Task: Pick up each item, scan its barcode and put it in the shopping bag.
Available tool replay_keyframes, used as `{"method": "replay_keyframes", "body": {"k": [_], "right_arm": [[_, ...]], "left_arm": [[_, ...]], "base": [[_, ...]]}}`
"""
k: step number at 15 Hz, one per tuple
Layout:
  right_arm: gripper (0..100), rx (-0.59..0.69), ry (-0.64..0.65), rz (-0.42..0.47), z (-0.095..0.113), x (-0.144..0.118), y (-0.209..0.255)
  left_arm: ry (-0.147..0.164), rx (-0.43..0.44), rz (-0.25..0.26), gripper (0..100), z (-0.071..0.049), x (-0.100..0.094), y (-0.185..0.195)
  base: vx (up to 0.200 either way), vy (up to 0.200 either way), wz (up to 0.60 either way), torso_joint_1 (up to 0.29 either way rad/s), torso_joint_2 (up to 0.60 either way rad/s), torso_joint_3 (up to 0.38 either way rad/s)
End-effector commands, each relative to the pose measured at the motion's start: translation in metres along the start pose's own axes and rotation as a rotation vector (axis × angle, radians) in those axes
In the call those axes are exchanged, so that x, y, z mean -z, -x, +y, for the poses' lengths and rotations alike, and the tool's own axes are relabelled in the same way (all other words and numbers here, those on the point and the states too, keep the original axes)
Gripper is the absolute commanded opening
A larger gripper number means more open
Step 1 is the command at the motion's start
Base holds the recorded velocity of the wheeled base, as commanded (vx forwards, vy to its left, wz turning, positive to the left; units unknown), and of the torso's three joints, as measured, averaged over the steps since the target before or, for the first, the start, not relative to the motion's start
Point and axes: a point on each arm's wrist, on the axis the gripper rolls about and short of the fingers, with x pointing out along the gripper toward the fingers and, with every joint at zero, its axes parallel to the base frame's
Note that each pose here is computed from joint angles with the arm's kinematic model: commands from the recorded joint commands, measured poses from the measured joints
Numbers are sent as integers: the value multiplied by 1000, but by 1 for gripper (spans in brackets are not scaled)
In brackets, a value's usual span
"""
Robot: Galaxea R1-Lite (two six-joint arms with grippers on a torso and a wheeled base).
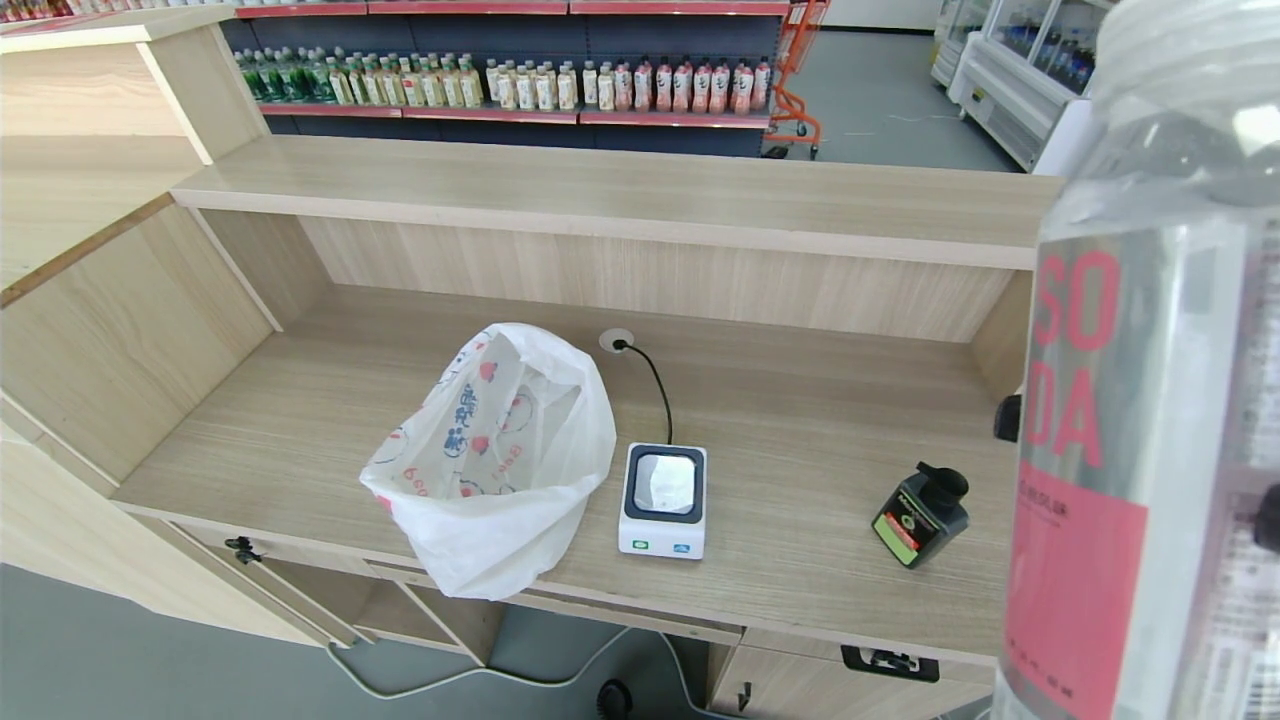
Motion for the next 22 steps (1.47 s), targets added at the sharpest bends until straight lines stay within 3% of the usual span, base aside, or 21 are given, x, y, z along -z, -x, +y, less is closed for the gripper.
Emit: {"method": "replay_keyframes", "body": {"k": [1,6,10,11,13,17,22], "right_arm": [[0,1,-1,1,-1,0,0],[0,80,71,-13,-11,-2,9],[0,419,325,-23,-38,2,51],[0,627,396,-27,-46,10,58],[0,829,395,-18,-54,25,60],[0,860,548,132,-63,48,64],[0,898,760,287,-82,50,66]], "left_arm": [[0,0,1,100,0,0,0],[0,0,1,100,0,0,0],[0,0,1,100,0,0,0],[0,0,1,100,0,0,0],[0,0,1,100,0,0,0],[0,0,1,100,0,0,0],[0,0,1,100,0,0,0]], "base": [[0,0,0,0,0,0],[0,0,0,0,0,0],[0,0,0,0,0,0],[0,0,0,0,0,0],[0,0,0,0,0,0],[0,0,0,0,0,0],[0,0,0,0,0,0]]}}
